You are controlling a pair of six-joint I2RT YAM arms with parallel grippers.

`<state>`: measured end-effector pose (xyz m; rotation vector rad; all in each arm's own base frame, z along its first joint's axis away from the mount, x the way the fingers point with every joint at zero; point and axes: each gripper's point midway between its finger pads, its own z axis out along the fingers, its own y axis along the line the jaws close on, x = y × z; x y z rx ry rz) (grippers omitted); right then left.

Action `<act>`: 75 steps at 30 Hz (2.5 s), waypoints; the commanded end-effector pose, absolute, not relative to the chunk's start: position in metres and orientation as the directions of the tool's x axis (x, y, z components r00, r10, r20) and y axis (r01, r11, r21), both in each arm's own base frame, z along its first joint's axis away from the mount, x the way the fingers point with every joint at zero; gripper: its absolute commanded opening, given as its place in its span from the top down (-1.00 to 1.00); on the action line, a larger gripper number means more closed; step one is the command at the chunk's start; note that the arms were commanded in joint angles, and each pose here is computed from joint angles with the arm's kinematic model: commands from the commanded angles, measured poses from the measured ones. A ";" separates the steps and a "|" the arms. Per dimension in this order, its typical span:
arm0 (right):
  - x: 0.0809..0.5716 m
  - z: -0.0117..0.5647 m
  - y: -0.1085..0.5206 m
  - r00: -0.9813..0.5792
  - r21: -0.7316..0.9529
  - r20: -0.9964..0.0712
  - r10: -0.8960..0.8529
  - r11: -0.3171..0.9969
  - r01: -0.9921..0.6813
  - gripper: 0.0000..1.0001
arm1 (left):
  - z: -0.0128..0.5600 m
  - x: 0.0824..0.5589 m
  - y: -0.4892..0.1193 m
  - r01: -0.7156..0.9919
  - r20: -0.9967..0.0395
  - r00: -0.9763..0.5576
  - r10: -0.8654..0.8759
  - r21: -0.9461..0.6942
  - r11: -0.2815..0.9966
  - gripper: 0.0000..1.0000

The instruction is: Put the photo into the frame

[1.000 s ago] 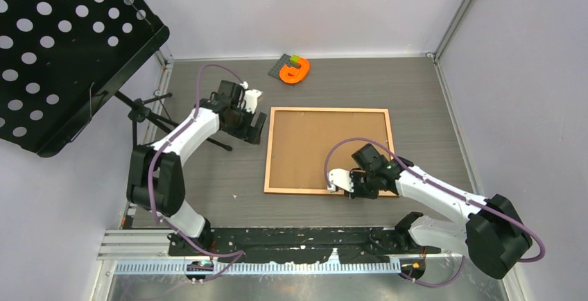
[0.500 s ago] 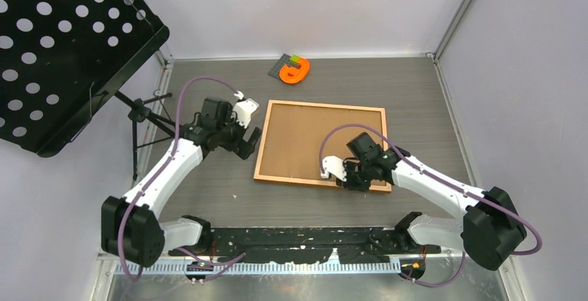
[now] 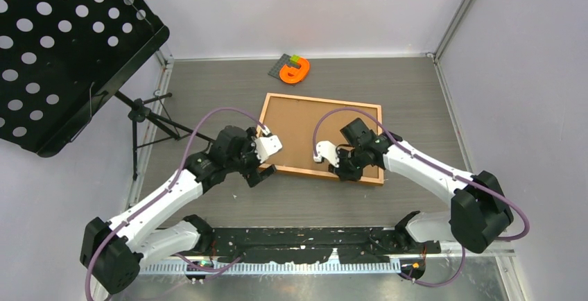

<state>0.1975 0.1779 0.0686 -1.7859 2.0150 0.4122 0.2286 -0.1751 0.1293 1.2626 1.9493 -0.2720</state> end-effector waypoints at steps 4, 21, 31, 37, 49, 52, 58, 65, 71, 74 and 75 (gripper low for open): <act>0.221 0.112 0.203 -0.119 -0.041 -0.604 -0.788 0.180 -0.983 0.89 | 0.156 0.237 -0.205 0.813 -0.707 0.058 0.705 0.443 0.378 -0.99; 0.231 0.142 0.206 -0.208 0.050 -0.646 -0.734 0.232 -0.972 0.89 | 0.143 0.229 -0.260 0.620 -0.471 0.419 0.776 0.773 0.135 -0.99; 0.229 0.145 0.203 -0.223 0.061 -0.652 -0.725 0.243 -0.968 0.88 | 0.131 0.239 -0.274 0.578 -0.403 0.463 0.789 0.812 0.076 -0.75; 0.229 0.146 0.204 -0.224 0.066 -0.656 -0.721 0.240 -0.968 0.88 | 0.125 0.242 -0.276 0.564 -0.373 0.474 0.797 0.824 0.050 -0.59; 0.226 0.147 0.203 -0.225 0.067 -0.655 -0.721 0.241 -0.968 0.89 | 0.123 0.247 -0.280 0.551 -0.350 0.478 0.806 0.834 0.035 -0.33; 0.226 0.147 0.202 -0.225 0.065 -0.655 -0.722 0.242 -0.968 0.89 | 0.122 0.248 -0.280 0.545 -0.341 0.479 0.809 0.838 0.031 -0.23; 0.226 0.147 0.201 -0.227 0.064 -0.652 -0.723 0.245 -0.967 0.89 | 0.122 0.250 -0.280 0.538 -0.336 0.479 0.811 0.843 0.031 -0.07; 0.225 0.147 0.200 -0.226 0.062 -0.651 -0.725 0.246 -0.967 0.88 | 0.122 0.252 -0.282 0.533 -0.334 0.479 0.812 0.845 0.033 0.29; 0.226 0.148 0.199 -0.225 0.056 -0.648 -0.727 0.249 -0.967 0.89 | 0.124 0.254 -0.284 0.530 -0.335 0.476 0.813 0.847 0.038 1.00; 0.227 0.150 0.198 -0.230 0.051 -0.647 -0.727 0.260 -0.964 0.89 | 0.129 0.256 -0.284 0.529 -0.337 0.467 0.817 0.847 0.047 1.00; 0.228 0.152 0.198 -0.236 0.049 -0.648 -0.724 0.270 -0.962 0.88 | 0.132 0.256 -0.284 0.529 -0.341 0.463 0.818 0.847 0.054 1.00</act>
